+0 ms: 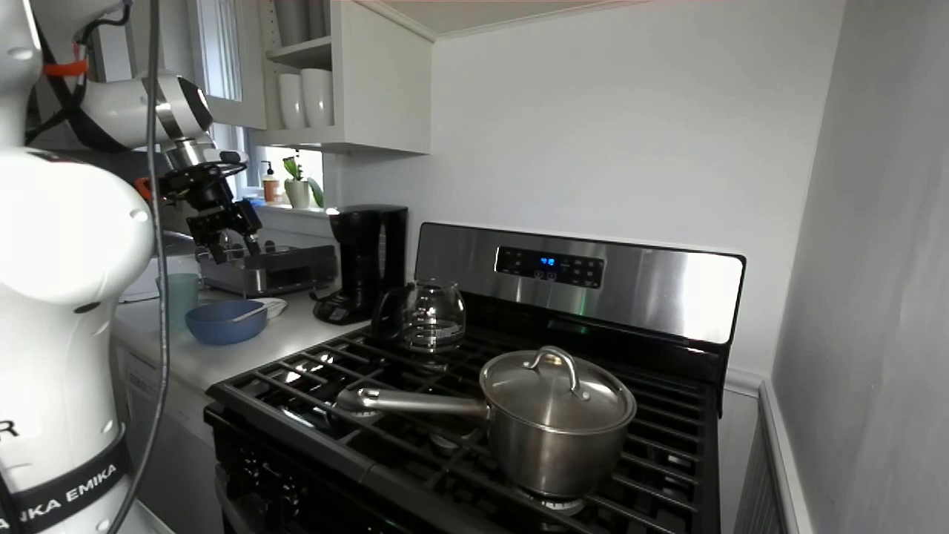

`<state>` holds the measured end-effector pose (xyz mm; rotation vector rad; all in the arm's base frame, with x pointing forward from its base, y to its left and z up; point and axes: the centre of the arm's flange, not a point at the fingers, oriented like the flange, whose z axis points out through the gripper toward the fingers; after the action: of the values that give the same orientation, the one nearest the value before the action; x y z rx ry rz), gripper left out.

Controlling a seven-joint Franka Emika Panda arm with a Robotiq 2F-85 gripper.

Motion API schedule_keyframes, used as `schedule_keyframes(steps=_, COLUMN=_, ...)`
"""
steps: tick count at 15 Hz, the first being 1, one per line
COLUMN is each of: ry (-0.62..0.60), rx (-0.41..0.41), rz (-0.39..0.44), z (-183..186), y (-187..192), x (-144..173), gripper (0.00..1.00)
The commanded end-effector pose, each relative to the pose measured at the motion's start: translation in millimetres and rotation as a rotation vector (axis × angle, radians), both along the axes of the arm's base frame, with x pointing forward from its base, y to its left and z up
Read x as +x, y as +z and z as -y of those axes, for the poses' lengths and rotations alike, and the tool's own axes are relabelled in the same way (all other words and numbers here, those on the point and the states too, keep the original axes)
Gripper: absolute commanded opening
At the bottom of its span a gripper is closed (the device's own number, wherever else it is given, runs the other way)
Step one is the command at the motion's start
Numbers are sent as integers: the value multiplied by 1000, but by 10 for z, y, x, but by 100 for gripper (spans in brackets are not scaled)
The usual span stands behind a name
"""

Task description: Pick up the wooden fork and mix the contents of the kettle, put the wooden fork back on the blue bowl

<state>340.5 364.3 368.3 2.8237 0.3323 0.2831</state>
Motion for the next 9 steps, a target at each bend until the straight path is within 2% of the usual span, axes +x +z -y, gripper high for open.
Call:
schedule_keyframes(steps=1, ry=-31, rx=-47, rz=-6, z=-528, y=-341, x=165, gripper=100)
schedule_keyframes(steps=5, ry=-42, rx=-107, rz=4, z=-916, y=-704, x=157, gripper=100)
schedule_keyframes(steps=8, ry=-39, rx=-121, rz=24, z=-1111, y=-916, x=231, gripper=100)
schedule_keyframes(steps=9, ry=26, rx=-98, rz=2, z=-1143, y=-942, x=261, gripper=100)
